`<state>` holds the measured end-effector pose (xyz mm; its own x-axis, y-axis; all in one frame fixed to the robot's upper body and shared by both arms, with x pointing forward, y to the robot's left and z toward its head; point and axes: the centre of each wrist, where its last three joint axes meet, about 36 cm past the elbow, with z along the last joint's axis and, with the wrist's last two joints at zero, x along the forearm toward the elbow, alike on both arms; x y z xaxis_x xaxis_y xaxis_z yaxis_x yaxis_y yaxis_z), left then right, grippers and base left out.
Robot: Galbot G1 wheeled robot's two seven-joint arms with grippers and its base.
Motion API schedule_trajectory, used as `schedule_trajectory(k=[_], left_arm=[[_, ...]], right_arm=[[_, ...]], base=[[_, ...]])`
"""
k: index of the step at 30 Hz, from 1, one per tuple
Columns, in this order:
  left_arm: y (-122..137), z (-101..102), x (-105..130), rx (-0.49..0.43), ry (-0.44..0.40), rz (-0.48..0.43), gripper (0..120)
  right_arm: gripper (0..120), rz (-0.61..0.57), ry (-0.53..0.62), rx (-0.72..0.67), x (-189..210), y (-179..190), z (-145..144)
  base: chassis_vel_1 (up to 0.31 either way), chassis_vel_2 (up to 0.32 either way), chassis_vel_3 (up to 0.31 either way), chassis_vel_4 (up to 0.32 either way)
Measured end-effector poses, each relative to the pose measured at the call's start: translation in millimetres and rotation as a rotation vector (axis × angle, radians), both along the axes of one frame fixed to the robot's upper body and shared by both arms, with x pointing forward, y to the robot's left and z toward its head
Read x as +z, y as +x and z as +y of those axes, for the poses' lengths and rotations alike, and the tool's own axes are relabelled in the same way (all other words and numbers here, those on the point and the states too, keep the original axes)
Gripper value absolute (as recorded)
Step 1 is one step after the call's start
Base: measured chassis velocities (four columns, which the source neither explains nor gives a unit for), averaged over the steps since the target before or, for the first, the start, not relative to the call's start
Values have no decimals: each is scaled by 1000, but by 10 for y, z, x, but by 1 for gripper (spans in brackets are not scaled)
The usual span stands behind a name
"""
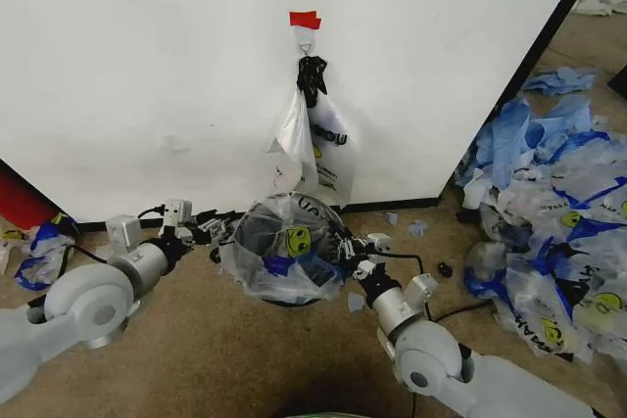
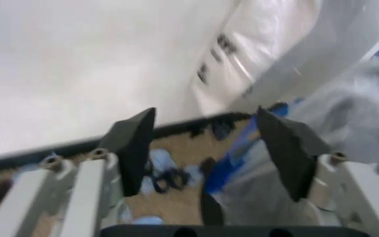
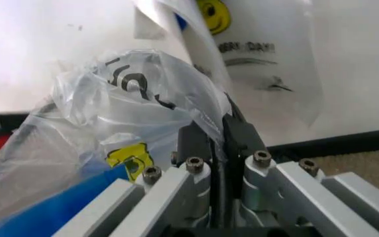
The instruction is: Pick up the garbage bag from the wall and place it over the trash bin.
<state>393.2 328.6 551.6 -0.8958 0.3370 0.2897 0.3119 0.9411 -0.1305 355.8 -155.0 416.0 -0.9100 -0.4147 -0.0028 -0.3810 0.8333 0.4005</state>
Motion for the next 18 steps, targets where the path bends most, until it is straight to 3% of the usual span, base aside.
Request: schedule_trajectory(k=[1,4,6,8,12,18], left_arm=[[0,0,0,0,0,0,70],[18,29,79,-61,80,-86,85],[15,26,84,-67,84,-89,85],[-72,-57,134,-143,105,-116,97],[-307,-273,165,-276,95,-116,100],[-462,-408,187,-380,81,-112,100]], right_arm=[[1,0,0,0,0,0,0],[1,3,-5,-21,-36,3,-44],[1,2,-6,-22,-37,5,-47],[1,-3,-10,-36,-46,36,-75],[1,-5,-14,-42,-59,56,-95],[1,-5,-14,-42,-63,65,-94]], base=[[0,0,0,0],[0,0,0,0],[0,0,0,0],[0,0,0,0],[0,0,0,0],[0,0,0,0]])
